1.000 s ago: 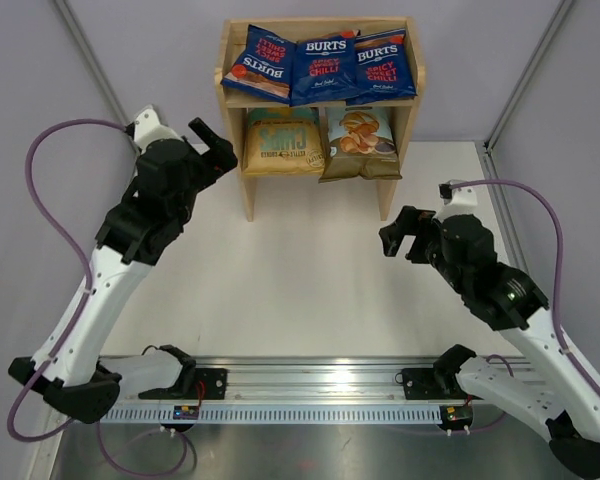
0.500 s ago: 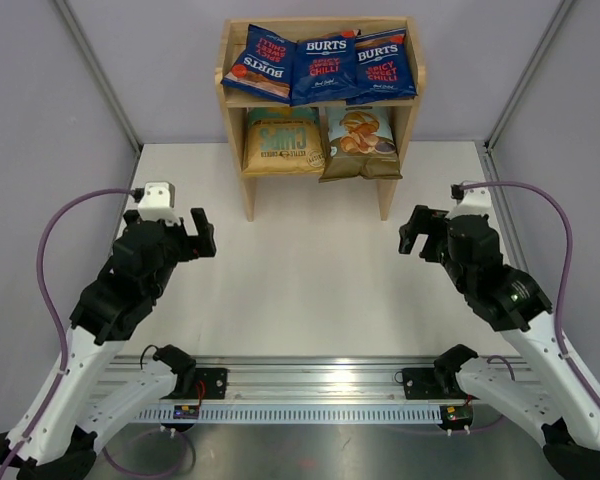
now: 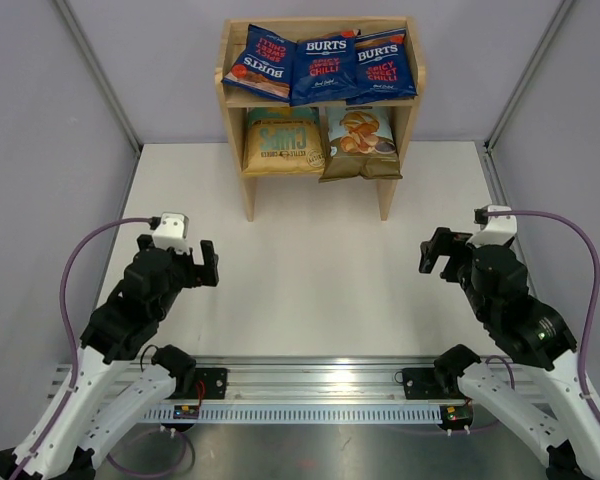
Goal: Place and organize the chips bags onto the shelf
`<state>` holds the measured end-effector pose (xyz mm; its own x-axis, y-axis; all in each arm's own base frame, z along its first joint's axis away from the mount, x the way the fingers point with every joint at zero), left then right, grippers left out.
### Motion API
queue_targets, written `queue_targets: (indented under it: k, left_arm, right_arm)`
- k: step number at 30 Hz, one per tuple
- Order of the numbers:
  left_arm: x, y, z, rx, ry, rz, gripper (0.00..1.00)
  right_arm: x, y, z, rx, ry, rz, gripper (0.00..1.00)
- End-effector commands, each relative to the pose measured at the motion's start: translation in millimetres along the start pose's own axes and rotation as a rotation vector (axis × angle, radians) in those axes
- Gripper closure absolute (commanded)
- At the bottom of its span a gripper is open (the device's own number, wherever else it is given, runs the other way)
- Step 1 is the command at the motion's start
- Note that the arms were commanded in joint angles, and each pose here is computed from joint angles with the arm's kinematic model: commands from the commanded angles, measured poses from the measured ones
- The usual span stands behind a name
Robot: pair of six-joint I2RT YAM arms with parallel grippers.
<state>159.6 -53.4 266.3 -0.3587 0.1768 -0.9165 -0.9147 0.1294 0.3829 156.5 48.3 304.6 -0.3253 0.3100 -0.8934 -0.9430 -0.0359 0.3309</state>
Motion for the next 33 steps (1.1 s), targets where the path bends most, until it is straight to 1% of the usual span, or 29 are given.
queue_targets:
  k: [1,3,4,6,8,12,15,28,33]
  left_arm:
    - [-2,0,-1,0.011,0.013,-0.071,0.01]
    - [3,0,4,-0.025,0.007,-0.056,0.01]
    - [3,2,11,-0.084,0.019,-0.059,0.01]
    - [3,5,16,-0.117,0.040,-0.075,0.01]
    - [2,9,17,-0.118,0.054,-0.102,0.01]
    - [13,8,14,-0.093,0.061,-0.120,0.01]
    - [9,12,14,-0.078,0.067,-0.152,0.01]
    - [10,11,14,-0.077,0.058,-0.148,0.01]
    - [10,11,14,-0.080,0.059,-0.149,0.01]
  right_arm:
    - [-3,7,-12,0.038,0.034,-0.032,0.01]
    - [-2,10,-13,0.031,0.029,-0.033,0.01]
    - [-1,10,-12,0.020,0.031,-0.032,0.00]
    - [1,10,-14,0.022,0.045,-0.027,0.01]
    - [1,11,-16,0.032,0.040,-0.032,0.01]
    - [1,14,-16,0.005,0.013,-0.056,0.00]
    - [2,14,-15,-0.004,0.001,-0.068,0.01]
    - [-1,11,-11,-0.006,-0.037,-0.080,0.00]
    - [3,5,-10,0.015,-0.031,-0.052,0.00]
Point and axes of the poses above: each gripper's point midway between its finger pads, its own y axis back along the fingers, its own z axis along the line the jaws close on, x = y × z, the point moved 6 cm from there along y, back along the fingers, and after that the axes turned 9 degrees about -y, right-handed, at the moved point
